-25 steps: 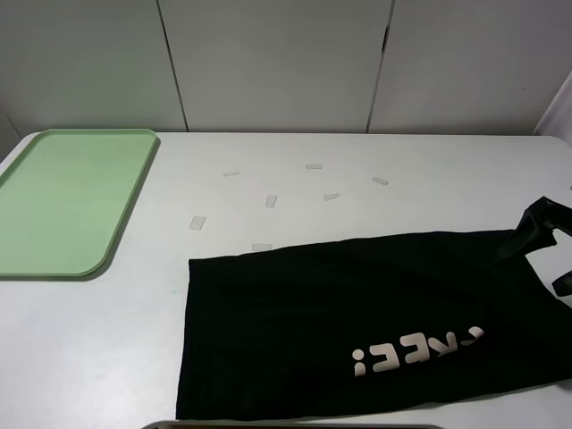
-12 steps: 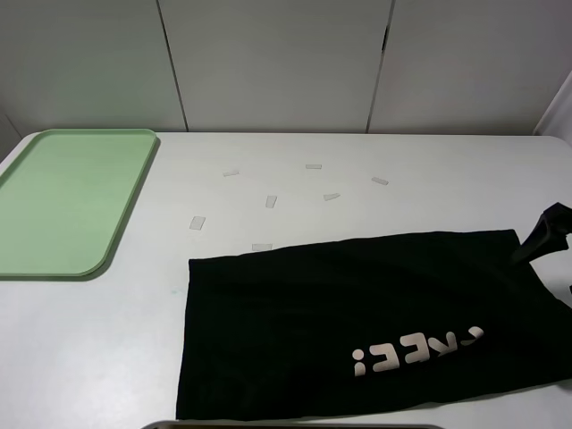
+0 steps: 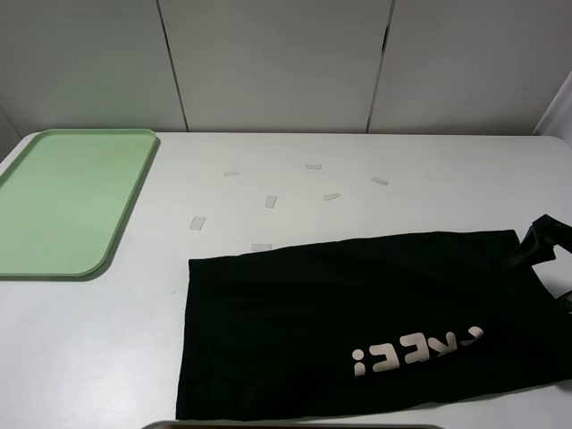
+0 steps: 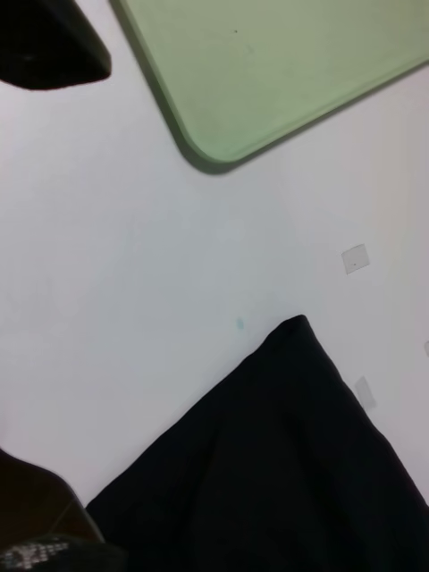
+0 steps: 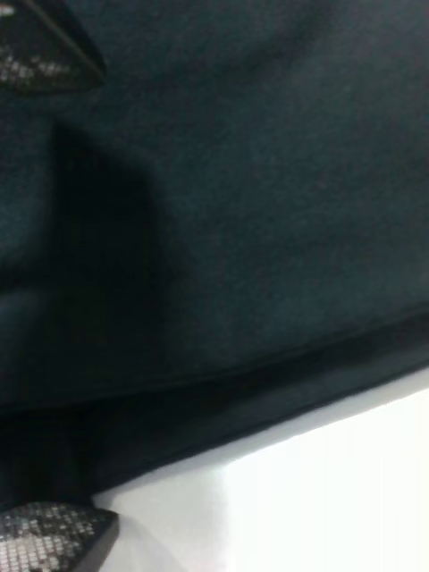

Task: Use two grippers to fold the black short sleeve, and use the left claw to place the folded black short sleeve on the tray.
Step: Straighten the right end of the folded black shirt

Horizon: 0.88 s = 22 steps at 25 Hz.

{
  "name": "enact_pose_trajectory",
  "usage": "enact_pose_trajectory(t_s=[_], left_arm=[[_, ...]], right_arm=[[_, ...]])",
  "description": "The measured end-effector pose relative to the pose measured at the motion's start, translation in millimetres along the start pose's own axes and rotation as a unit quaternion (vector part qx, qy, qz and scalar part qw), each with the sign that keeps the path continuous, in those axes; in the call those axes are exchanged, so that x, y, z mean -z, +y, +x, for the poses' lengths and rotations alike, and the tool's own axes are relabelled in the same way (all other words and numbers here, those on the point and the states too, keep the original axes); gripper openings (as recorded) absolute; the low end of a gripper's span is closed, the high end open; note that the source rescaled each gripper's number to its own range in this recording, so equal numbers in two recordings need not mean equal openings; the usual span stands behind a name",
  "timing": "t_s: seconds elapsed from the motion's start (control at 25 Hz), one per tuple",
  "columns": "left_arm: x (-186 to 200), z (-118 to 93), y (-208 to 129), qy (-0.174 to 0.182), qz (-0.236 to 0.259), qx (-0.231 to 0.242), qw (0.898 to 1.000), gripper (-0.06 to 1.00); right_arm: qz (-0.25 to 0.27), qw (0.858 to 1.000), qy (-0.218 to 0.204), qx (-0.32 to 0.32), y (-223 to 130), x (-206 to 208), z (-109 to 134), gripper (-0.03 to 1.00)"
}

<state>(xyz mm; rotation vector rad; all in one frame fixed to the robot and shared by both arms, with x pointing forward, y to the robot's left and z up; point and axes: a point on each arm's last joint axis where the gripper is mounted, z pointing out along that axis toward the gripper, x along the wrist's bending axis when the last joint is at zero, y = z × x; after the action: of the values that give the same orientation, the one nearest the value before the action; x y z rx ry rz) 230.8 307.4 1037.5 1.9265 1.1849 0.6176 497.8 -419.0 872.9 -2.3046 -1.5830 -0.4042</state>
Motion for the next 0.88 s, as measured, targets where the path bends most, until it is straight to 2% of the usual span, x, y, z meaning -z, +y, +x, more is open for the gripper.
enact_pose_trajectory(t_s=[0.24, 0.44, 0.56, 0.64, 0.72, 0.76, 0.8, 0.88], left_arm=[[0, 0, 0, 0.0, 0.0, 0.0, 1.0, 1.0], [0, 0, 0, 0.0, 0.0, 0.0, 1.0, 1.0], [0, 0, 0, 0.0, 0.0, 0.0, 1.0, 1.0], [0, 0, 0, 0.0, 0.0, 0.0, 1.0, 1.0], [0, 0, 0, 0.0, 0.0, 0.0, 1.0, 1.0], [0, 0, 0, 0.0, 0.0, 0.0, 1.0, 1.0], [0, 0, 0, 0.0, 0.0, 0.0, 1.0, 1.0], [0, 0, 0, 0.0, 0.0, 0.0, 1.0, 1.0]], right_arm=[[0.015, 1.0, 0.006, 0.01, 2, -7, 8, 1.0], [0.03, 0.999, 0.027, 0.012, 2, -13, 21, 1.0], [0.036, 0.999, 0.032, 0.013, 2, -16, 26, 0.92], [0.042, 0.998, 0.033, 0.013, 1, -19, 27, 0.82], [0.042, 0.999, 0.031, 0.012, 1, -21, 25, 0.65], [0.041, 0.999, 0.028, 0.012, 1, -22, 24, 0.56], [0.04, 0.999, 0.023, 0.013, 1, -24, 23, 0.41], [0.041, 0.999, 0.015, 0.018, 1, -25, 21, 0.17]])
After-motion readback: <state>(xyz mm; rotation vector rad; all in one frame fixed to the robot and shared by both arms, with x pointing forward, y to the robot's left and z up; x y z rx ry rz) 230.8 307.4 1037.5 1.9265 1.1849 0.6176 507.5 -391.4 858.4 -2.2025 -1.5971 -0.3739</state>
